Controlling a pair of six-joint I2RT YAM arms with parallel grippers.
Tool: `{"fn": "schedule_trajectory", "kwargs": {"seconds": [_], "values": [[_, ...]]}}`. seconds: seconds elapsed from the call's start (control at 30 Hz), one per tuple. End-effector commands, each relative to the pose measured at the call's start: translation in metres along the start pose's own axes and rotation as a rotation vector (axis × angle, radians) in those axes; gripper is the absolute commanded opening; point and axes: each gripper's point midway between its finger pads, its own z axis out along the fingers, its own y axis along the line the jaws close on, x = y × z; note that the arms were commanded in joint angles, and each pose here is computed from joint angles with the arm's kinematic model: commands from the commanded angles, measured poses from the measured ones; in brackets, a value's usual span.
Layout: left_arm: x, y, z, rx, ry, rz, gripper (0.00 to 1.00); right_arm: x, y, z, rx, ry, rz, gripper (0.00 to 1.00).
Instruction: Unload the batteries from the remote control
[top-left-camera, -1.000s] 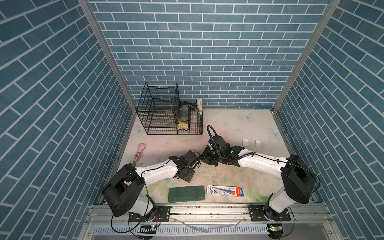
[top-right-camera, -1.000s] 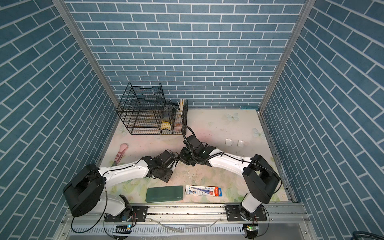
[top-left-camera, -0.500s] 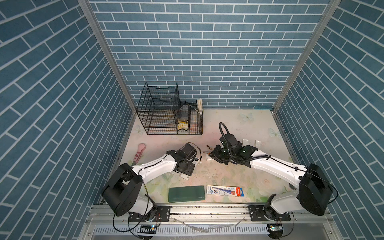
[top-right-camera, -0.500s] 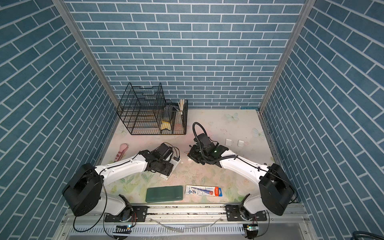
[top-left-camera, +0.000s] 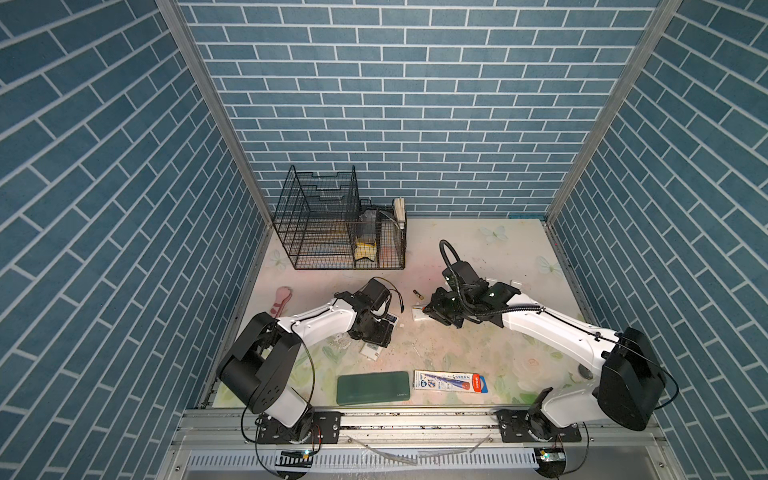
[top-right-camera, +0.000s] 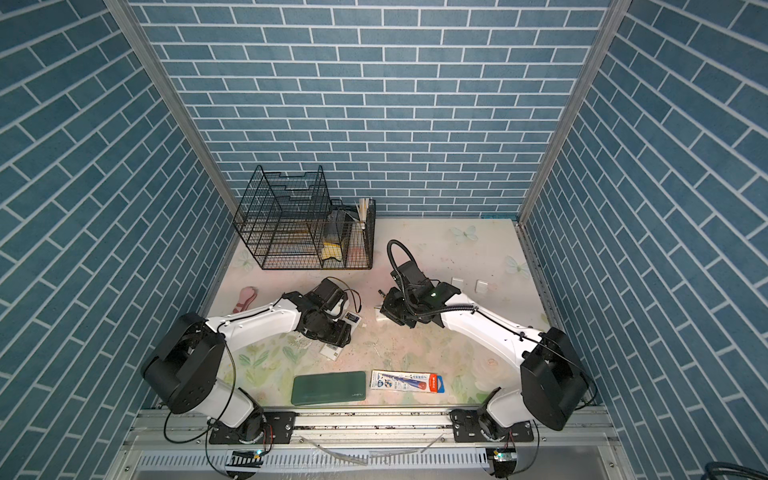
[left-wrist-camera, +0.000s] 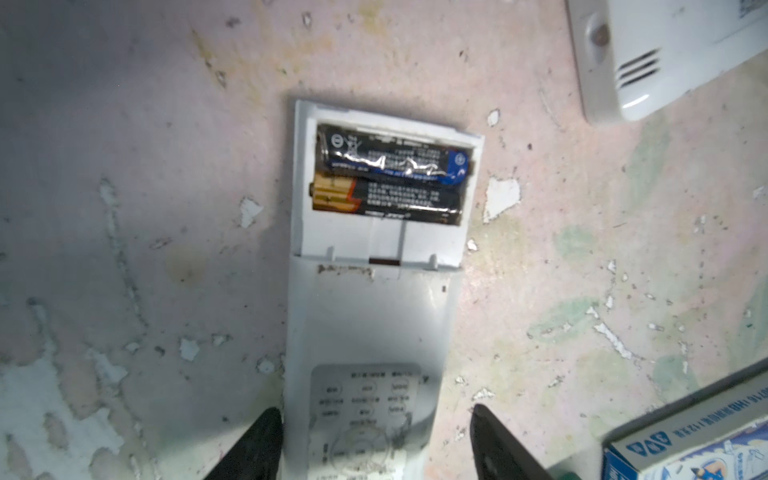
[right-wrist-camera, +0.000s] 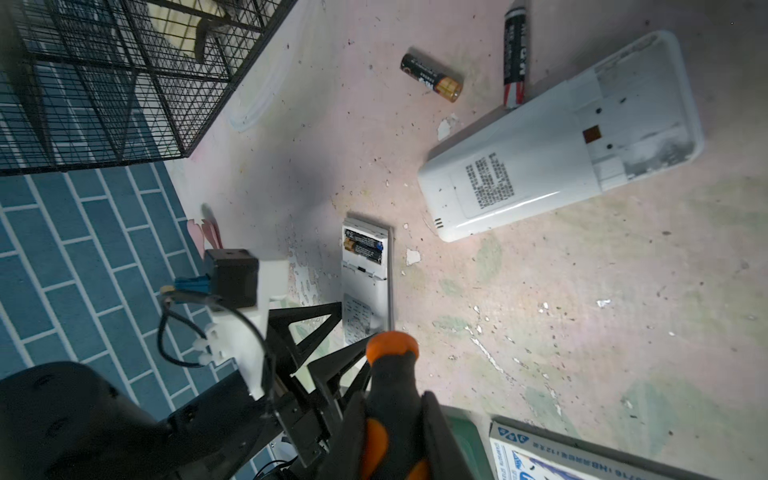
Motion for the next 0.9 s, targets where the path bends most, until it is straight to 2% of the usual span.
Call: {"fn": "schedule_trajectory", "kwargs": {"seconds": [0.0, 0.17, 0.43, 0.87], "values": [[0.002, 0.007, 0.001, -0.037, 0.021, -0.009, 0.72, -0.002, 0.014, 0.000, -0.026, 0.019, 0.003, 0.00], [0.012, 0.016, 0.005, -0.069, 0.033, -0.022, 0.71, -0.001, 0.025, 0.012, -0.063, 0.044, 0.044, 0.00], [0.015, 0.021, 0.008, -0.088, 0.028, -0.018, 0.62, 0.007, 0.033, 0.023, -0.058, 0.091, 0.077, 0.00], [0.020, 0.032, 0.011, -0.143, 0.034, -0.020, 0.60, 0.024, 0.041, 0.047, -0.069, 0.147, 0.118, 0.00]]}}
